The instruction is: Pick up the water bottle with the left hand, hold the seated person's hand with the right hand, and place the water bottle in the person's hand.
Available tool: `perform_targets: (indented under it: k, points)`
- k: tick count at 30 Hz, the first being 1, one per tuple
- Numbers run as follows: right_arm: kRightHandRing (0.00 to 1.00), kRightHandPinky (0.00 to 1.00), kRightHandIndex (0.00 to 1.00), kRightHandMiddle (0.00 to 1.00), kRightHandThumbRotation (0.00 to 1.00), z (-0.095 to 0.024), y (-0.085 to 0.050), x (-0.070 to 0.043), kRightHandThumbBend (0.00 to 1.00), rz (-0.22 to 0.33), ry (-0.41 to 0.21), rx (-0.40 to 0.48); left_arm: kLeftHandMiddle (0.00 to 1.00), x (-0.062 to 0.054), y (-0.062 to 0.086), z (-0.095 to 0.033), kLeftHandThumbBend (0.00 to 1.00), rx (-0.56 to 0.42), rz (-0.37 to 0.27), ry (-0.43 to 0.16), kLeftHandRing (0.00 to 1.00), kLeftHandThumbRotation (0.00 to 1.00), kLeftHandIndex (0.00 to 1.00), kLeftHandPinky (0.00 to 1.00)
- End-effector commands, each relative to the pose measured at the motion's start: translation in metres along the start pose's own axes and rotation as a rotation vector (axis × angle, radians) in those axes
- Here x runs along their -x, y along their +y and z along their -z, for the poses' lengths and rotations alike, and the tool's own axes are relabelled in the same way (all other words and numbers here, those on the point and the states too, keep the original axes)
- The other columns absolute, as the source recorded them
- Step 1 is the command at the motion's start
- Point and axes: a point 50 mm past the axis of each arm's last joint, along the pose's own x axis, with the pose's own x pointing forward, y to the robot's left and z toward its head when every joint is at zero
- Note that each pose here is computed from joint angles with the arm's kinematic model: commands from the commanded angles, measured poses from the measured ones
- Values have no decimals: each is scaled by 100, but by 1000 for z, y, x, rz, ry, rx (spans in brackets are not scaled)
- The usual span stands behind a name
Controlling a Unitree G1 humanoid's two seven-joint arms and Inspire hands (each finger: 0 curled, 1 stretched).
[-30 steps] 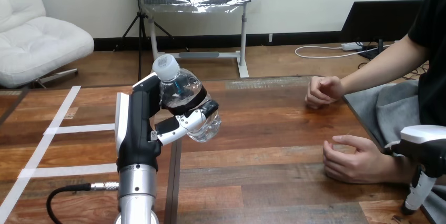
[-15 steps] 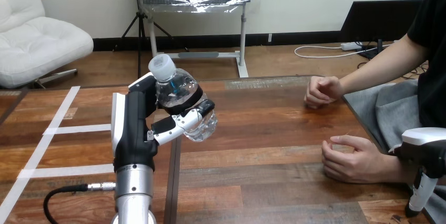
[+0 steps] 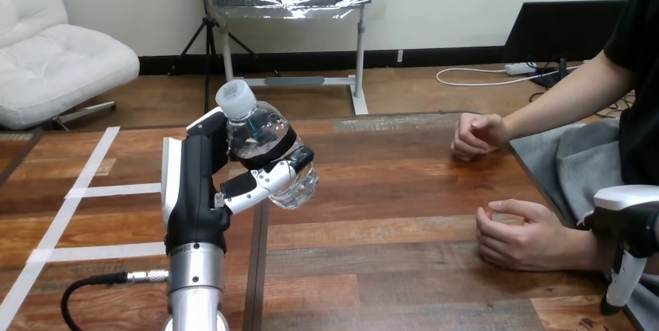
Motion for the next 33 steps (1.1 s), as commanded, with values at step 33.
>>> perform_targets:
  k: [33]
  points:
    - [79,70,82,85,0,-10,-24,-20,65,27,-59,-1,43,-12,1,-17,59,5,-8,-96,42,0,50,42]
